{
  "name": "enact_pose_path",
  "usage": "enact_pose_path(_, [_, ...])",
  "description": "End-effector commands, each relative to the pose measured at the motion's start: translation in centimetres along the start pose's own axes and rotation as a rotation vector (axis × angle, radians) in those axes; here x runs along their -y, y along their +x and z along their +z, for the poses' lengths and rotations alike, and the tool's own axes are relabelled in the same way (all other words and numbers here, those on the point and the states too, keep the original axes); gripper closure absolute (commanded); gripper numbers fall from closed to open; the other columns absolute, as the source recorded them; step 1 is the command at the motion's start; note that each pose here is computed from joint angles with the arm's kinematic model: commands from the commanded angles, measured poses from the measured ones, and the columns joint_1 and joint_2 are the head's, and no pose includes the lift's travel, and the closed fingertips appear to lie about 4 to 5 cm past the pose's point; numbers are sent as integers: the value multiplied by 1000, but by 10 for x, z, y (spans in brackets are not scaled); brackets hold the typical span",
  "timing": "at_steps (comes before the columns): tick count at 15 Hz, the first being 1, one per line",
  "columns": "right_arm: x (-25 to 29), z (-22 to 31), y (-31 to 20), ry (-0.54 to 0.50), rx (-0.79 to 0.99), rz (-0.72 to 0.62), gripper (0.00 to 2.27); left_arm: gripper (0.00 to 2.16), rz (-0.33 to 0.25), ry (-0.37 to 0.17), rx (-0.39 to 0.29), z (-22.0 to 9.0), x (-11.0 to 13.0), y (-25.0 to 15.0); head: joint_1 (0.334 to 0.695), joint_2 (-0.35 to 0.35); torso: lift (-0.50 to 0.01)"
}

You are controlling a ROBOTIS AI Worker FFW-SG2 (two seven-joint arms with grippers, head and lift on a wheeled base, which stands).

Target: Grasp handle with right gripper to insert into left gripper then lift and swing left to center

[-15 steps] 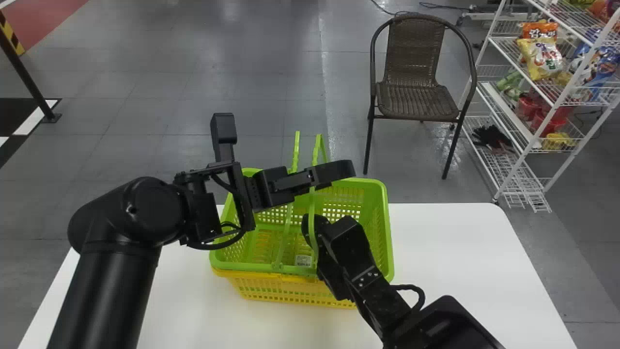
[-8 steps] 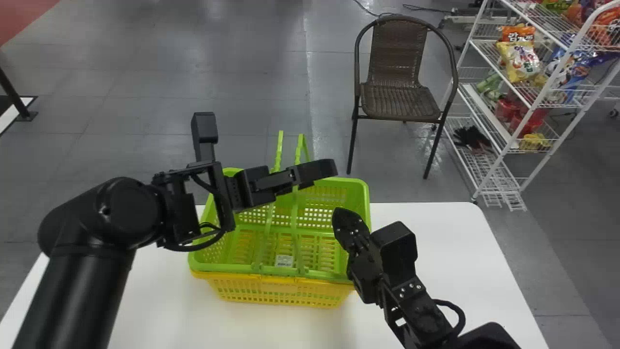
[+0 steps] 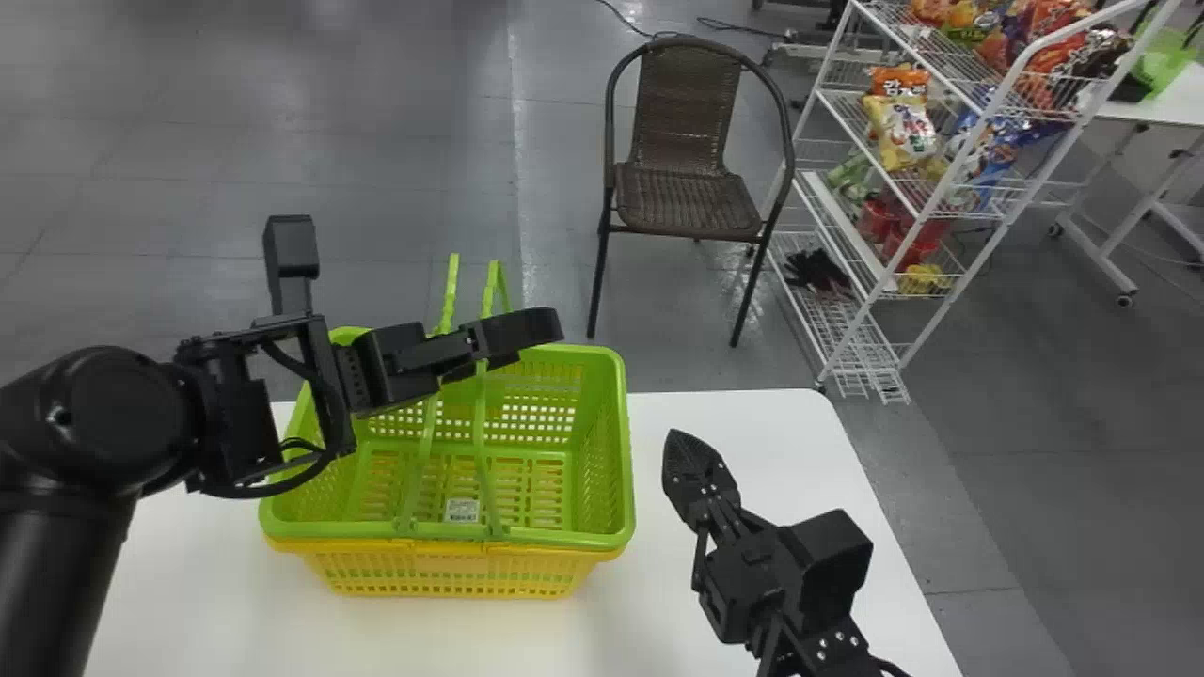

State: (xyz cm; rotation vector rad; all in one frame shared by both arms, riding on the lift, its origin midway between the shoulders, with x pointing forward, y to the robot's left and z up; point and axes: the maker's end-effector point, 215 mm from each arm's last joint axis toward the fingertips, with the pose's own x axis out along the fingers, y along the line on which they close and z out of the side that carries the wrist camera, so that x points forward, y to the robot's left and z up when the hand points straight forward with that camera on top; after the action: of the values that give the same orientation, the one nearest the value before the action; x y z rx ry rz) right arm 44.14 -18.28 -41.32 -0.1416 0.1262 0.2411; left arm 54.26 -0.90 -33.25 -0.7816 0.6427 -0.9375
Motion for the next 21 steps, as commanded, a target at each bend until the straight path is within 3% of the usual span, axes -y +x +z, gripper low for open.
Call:
enact_pose_path(1, [0,-4,-9,11,7,-1,2081,191,-4,-9,-1,-1,0,1,695,-212,0])
enact_pose_path(7, [9,-13,-42,29,40,-23,2081,191,-4,-25,1,-1,-2,0,695,-226,0])
enact_pose_path(12, [43,-35,-66,50,56,-95,1808,191,1,-27,1,-1,-3,1,695,-261,0])
enact_pose_path(13, [48,-39,-70,52,59,-104,1598,191,9,-26,2,0,-5,1,695,-278,0])
enact_pose_path(14, [51,-36,-74,56,83,-115,1197,191,8,-24,3,1,-3,2,695,-288,0])
enact_pose_path(15, [52,-39,-78,56,86,-118,525,191,3,-27,1,1,-1,3,695,-296,0])
enact_pose_path(16, [52,-41,-79,55,88,-119,16,191,-3,-29,4,2,1,4,695,-302,0])
enact_pose_path(21, [57,-50,-89,68,104,-140,53,191,-5,-47,-8,-2,4,6,695,-323,0])
